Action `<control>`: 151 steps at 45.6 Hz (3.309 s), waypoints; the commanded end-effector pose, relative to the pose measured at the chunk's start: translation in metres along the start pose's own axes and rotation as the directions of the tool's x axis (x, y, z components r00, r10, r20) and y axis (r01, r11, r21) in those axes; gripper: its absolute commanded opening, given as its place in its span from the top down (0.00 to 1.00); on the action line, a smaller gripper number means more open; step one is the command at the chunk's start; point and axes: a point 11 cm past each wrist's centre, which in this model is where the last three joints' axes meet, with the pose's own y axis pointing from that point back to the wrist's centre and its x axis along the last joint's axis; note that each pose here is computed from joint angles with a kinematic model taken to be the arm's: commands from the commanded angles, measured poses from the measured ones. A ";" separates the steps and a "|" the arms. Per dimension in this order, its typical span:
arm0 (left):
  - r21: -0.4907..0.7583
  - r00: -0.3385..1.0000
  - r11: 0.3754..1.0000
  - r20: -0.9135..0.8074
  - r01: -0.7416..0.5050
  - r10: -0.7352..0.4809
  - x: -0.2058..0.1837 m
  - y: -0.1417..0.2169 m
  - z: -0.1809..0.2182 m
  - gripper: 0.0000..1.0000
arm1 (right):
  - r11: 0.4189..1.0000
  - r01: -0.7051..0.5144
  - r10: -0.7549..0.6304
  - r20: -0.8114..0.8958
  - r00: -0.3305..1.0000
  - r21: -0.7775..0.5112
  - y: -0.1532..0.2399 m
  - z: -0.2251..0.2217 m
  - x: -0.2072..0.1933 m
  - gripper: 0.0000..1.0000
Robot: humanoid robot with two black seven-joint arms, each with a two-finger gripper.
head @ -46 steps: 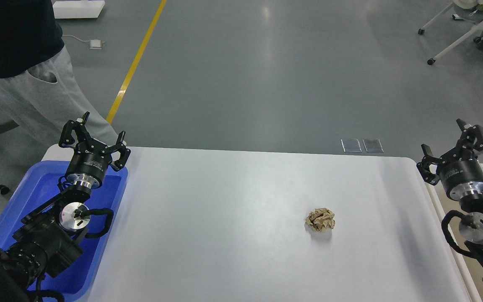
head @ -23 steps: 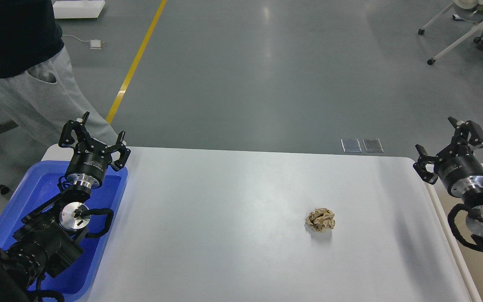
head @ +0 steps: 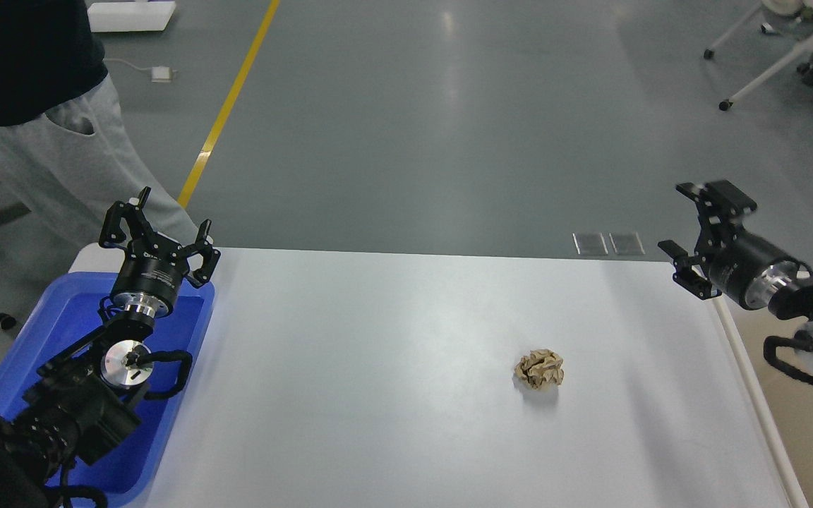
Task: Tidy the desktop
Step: 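Reach the right gripper toward the crumpled brown paper ball, then close the right gripper on the paper ball, then lift the paper ball with the right gripper and carry it toward the beige bin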
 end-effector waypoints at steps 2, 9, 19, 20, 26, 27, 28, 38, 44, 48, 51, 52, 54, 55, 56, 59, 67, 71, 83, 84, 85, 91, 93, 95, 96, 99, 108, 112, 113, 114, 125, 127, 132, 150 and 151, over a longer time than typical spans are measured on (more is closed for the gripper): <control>0.003 1.000 1.000 -0.001 0.004 -0.004 0.000 0.000 0.000 0.00 | 0.953 0.161 -0.246 -0.345 0.906 -0.256 -0.016 -0.017 -0.038 0.00; 0.004 1.000 1.000 -0.003 0.005 -0.005 -0.001 0.000 -0.001 0.00 | 0.916 0.218 -0.372 -0.505 0.779 -0.338 -0.019 -0.026 -0.059 0.00; 0.004 1.000 1.000 -0.002 0.005 -0.005 0.000 0.001 -0.001 0.00 | 0.837 0.273 -0.546 -0.689 0.477 -0.474 -0.023 -0.015 -0.098 0.00; 0.004 1.000 1.000 -0.002 0.005 -0.005 0.000 0.001 -0.001 0.00 | 0.831 0.271 -0.556 -0.700 0.448 -0.486 -0.024 -0.012 -0.100 0.00; 0.005 1.000 1.000 -0.003 0.005 -0.005 0.000 0.001 -0.002 0.00 | 0.776 0.265 -0.629 -0.733 0.258 -0.573 -0.020 0.019 -0.117 0.00; 0.004 1.000 1.000 -0.002 0.005 -0.005 0.000 0.001 -0.001 0.00 | 0.766 0.262 -0.639 -0.735 0.225 -0.586 -0.019 0.025 -0.119 0.00; 0.004 1.000 1.000 -0.002 0.005 -0.005 0.000 0.001 -0.001 0.00 | 0.759 0.261 -0.647 -0.737 0.196 -0.597 -0.017 0.030 -0.121 0.00; 0.004 1.000 1.000 -0.002 0.005 -0.005 0.000 0.001 -0.001 0.00 | 0.721 0.274 -0.672 -0.739 0.050 -0.637 -0.011 0.058 -0.137 0.00; 0.004 1.000 1.000 -0.002 0.005 -0.005 0.000 0.001 -0.001 0.00 | 0.687 0.312 -0.675 -0.735 -0.061 -0.657 -0.012 0.070 -0.171 0.00; 0.003 1.000 1.000 -0.002 0.006 -0.006 -0.001 0.000 0.000 0.00 | 0.672 0.317 -0.676 -0.729 -0.106 -0.669 -0.015 0.079 -0.185 0.00; 0.003 1.000 1.000 -0.002 0.006 -0.006 -0.001 0.000 0.000 0.00 | 0.662 0.308 -0.676 -0.722 -0.148 -0.683 -0.015 0.089 -0.189 0.00; 0.003 1.000 1.000 -0.002 0.006 -0.006 -0.001 0.000 0.000 0.00 | 0.661 0.304 -0.674 -0.721 -0.161 -0.686 -0.015 0.092 -0.190 0.00; 0.005 1.000 1.000 -0.003 0.007 -0.007 -0.001 0.000 -0.001 0.00 | 0.661 0.296 -0.671 -0.719 -0.180 -0.690 -0.017 0.095 -0.190 0.00; 0.005 1.000 1.000 -0.003 0.007 -0.007 -0.001 0.000 -0.001 0.00 | 0.661 0.294 -0.669 -0.719 -0.186 -0.691 -0.018 0.097 -0.192 0.00; 0.005 1.000 1.000 -0.003 0.008 -0.008 -0.001 0.000 -0.001 0.00 | 0.662 0.294 -0.665 -0.721 -0.192 -0.689 -0.019 0.097 -0.194 0.00; 0.005 1.000 1.000 -0.003 0.009 -0.008 -0.001 0.000 -0.001 0.00 | 0.663 0.291 -0.665 -0.721 -0.195 -0.690 -0.020 0.100 -0.196 0.00; 0.007 1.000 1.000 -0.003 0.009 -0.008 -0.001 0.000 -0.002 0.00 | 0.672 0.264 -0.668 -0.721 -0.187 -0.692 -0.020 0.116 -0.187 0.00; 0.005 1.000 1.000 -0.003 0.009 -0.008 -0.001 0.000 -0.001 0.00 | 0.681 0.253 -0.660 -0.726 -0.194 -0.687 -0.023 0.115 -0.184 0.00; 0.005 1.000 1.000 -0.003 0.009 -0.008 -0.001 0.000 -0.001 0.00 | 0.704 0.201 -0.657 -0.733 -0.179 -0.681 -0.030 0.118 -0.165 0.00; 0.005 1.000 1.000 -0.003 0.007 -0.007 -0.001 0.000 -0.001 0.00 | 0.704 0.200 -0.658 -0.731 -0.179 -0.682 -0.029 0.119 -0.165 0.00; 0.005 1.000 1.000 -0.003 0.007 -0.007 -0.001 0.000 -0.001 0.00 | 0.704 0.200 -0.658 -0.732 -0.177 -0.681 -0.030 0.119 -0.165 0.00; 0.005 1.000 1.000 -0.003 0.008 -0.008 -0.001 0.000 -0.001 0.00 | 0.700 0.201 -0.663 -0.728 -0.175 -0.686 -0.028 0.124 -0.167 0.00; 0.005 1.000 1.000 -0.003 0.007 -0.007 -0.001 0.000 -0.001 0.00 | 0.700 0.199 -0.664 -0.728 -0.171 -0.685 -0.028 0.125 -0.166 0.00; 0.007 1.000 1.000 -0.003 0.009 -0.008 -0.001 0.000 -0.002 0.00 | 0.703 0.199 -0.662 -0.731 -0.166 -0.683 -0.028 0.126 -0.166 0.00; 0.004 1.000 1.000 -0.004 0.008 -0.008 -0.001 0.000 -0.001 0.00 | 0.707 0.199 -0.659 -0.734 -0.163 -0.679 -0.029 0.126 -0.166 0.00; 0.005 1.000 1.000 -0.003 0.008 -0.008 -0.001 0.000 -0.001 0.00 | 0.718 0.205 -0.647 -0.746 -0.155 -0.665 -0.030 0.129 -0.169 0.01; 0.007 1.000 1.000 -0.003 0.009 -0.008 -0.001 0.000 -0.002 0.00 | 0.731 0.214 -0.633 -0.761 -0.143 -0.648 -0.029 0.133 -0.170 0.15; 0.007 1.000 1.000 -0.003 0.009 -0.008 -0.001 0.000 -0.002 0.00 | 0.724 0.231 -0.637 -0.759 -0.137 -0.650 -0.029 0.133 -0.175 0.35; 0.005 1.000 1.000 -0.003 0.009 -0.008 -0.001 0.000 -0.001 0.00 | 0.723 0.230 -0.639 -0.757 -0.137 -0.651 -0.030 0.133 -0.176 0.52; 0.005 1.000 1.000 -0.003 0.009 -0.008 -0.001 0.000 -0.001 0.00 | 0.721 0.229 -0.641 -0.755 -0.139 -0.654 -0.030 0.134 -0.177 0.64; 0.007 1.000 1.000 -0.003 0.009 -0.008 -0.001 0.000 -0.002 0.00 | 0.693 0.219 -0.669 -0.726 -0.159 -0.686 -0.029 0.135 -0.179 1.00; 0.005 1.000 1.000 -0.003 0.009 -0.008 -0.001 0.000 -0.001 0.00 | 0.690 0.219 -0.673 -0.723 -0.158 -0.690 -0.029 0.134 -0.179 1.00; 0.006 1.000 1.000 -0.002 0.009 -0.009 -0.001 0.000 -0.001 0.00 | 0.695 0.217 -0.669 -0.727 -0.156 -0.686 -0.031 0.131 -0.178 1.00; 0.006 1.000 1.000 -0.002 0.009 -0.009 -0.001 0.000 -0.001 0.00 | 0.700 0.215 -0.667 -0.731 -0.143 -0.681 -0.042 0.069 -0.163 1.00; 0.005 1.000 1.000 -0.003 0.009 -0.008 -0.001 0.000 -0.001 0.00 | 0.702 0.219 -0.665 -0.734 -0.138 -0.678 -0.042 0.061 -0.162 1.00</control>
